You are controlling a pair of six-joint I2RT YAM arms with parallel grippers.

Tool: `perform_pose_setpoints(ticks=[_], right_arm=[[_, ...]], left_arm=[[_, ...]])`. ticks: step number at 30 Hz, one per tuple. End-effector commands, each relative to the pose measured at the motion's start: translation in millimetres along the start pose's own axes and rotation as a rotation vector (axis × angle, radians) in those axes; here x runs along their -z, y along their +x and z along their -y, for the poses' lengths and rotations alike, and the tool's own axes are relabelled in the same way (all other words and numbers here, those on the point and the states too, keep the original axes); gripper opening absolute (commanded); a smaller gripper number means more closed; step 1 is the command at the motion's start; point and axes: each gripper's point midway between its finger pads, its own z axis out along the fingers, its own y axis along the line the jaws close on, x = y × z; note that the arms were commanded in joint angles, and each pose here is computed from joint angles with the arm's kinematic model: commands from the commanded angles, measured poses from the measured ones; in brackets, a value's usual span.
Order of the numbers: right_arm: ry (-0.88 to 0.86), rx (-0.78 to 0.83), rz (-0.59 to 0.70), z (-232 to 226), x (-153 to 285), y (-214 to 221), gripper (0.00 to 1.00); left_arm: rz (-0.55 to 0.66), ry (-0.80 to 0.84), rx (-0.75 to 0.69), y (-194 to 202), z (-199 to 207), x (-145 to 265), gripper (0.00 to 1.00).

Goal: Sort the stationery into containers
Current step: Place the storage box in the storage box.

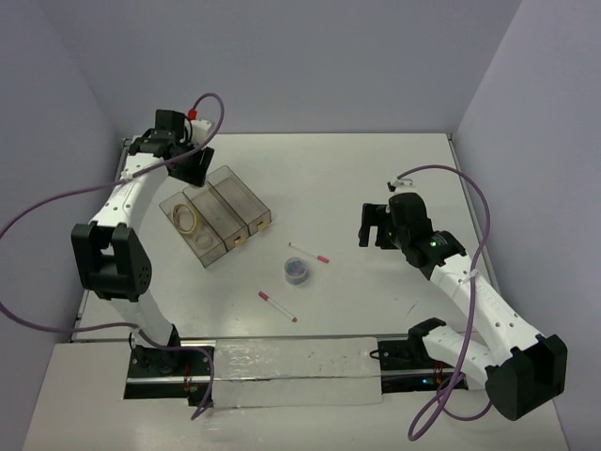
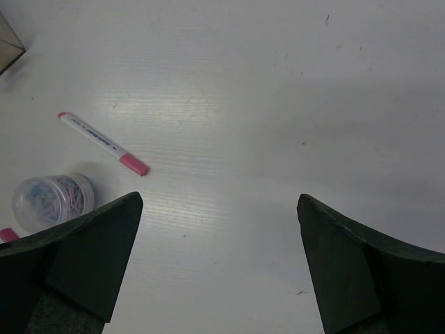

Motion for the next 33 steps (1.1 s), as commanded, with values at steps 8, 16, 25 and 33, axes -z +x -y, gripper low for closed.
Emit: perform_pose_setpoints(ticks=[8, 16, 25, 33], right_arm=[[0.000, 0.004, 0.037, -2, 4, -10, 1.00], [0.001, -0.001, 0.031, -1, 2, -6, 1.00], [0.005, 0.002, 0.018, 0, 0, -2, 1.00], [-0.035, 0.011, 0.021, -6, 2, -2, 1.00]], left_arm=[[-0.033, -0.107, 0.089, 24, -25, -47, 0.00], [-0.066, -0.075, 0.085, 40, -17, -73, 0.00], [-0.124, -0.042, 0.068, 55, -3, -93, 0.00], [-0.169, -0.041, 0.049, 62, 8, -104, 0.40]])
